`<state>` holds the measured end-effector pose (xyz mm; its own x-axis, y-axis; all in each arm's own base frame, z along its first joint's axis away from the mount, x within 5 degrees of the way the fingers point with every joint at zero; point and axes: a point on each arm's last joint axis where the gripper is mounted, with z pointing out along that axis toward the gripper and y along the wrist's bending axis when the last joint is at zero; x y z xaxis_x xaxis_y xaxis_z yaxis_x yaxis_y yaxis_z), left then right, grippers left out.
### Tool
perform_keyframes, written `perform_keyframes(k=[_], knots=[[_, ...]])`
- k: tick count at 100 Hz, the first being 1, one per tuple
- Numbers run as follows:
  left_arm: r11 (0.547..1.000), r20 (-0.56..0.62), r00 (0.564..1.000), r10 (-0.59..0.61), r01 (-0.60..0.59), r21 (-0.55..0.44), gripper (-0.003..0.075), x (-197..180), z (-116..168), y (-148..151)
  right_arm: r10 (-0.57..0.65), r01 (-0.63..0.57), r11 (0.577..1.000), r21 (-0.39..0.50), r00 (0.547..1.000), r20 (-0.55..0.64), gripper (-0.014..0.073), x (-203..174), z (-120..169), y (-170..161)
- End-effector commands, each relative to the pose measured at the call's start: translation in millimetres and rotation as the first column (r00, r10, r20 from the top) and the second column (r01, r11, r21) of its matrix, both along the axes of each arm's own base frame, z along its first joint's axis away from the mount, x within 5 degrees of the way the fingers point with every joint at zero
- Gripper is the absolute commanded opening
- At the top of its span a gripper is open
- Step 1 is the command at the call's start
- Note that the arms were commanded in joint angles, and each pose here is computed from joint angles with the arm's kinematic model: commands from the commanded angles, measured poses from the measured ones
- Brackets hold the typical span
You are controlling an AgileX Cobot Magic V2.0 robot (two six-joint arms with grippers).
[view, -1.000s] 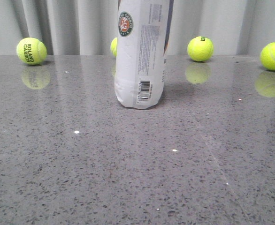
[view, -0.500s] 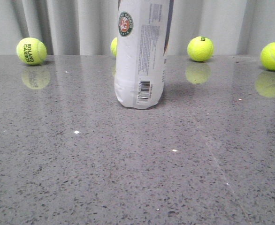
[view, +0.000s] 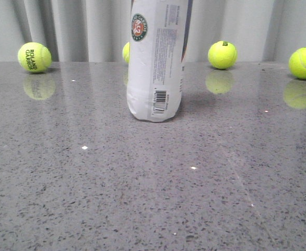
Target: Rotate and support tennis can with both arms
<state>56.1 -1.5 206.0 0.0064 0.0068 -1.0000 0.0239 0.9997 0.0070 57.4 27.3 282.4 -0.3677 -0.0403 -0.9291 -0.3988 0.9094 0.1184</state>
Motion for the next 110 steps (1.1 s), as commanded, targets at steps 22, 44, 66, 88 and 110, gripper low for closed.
perform_keyframes(k=[22, 44, 66, 88, 110], knots=[[1.000, 0.018, 1.000, 0.023, -0.023, -0.012, -0.0020, -0.6, -10.9, 1.4, -0.005, 0.003, 1.000, 0.024, 0.996, 0.089, -0.0067, 2.4, 13.8, 0.4], [1.000, 0.015, 1.000, 0.023, -0.023, -0.014, -0.0020, -0.6, -11.2, 1.3, -0.005, 0.003, 1.000, 0.024, 0.996, 0.089, -0.0067, 2.4, 13.8, 0.4], [1.000, 0.015, 1.000, 0.023, -0.023, -0.014, -0.0020, -0.6, -11.2, 1.3, -0.005, 0.003, 1.000, 0.024, 0.996, 0.089, -0.0067, 2.4, 13.8, 0.4], [1.000, 0.015, 1.000, 0.023, -0.023, -0.014, -0.0020, -0.6, -11.2, 1.3, -0.005, 0.003, 1.000, 0.024, 0.996, 0.089, -0.0067, 2.4, 13.8, 0.4], [1.000, 0.015, 1.000, 0.023, -0.023, -0.014, -0.0020, -0.6, -11.2, 1.3, -0.005, 0.003, 1.000, 0.024, 0.996, 0.089, -0.0067, 2.4, 13.8, 0.4]])
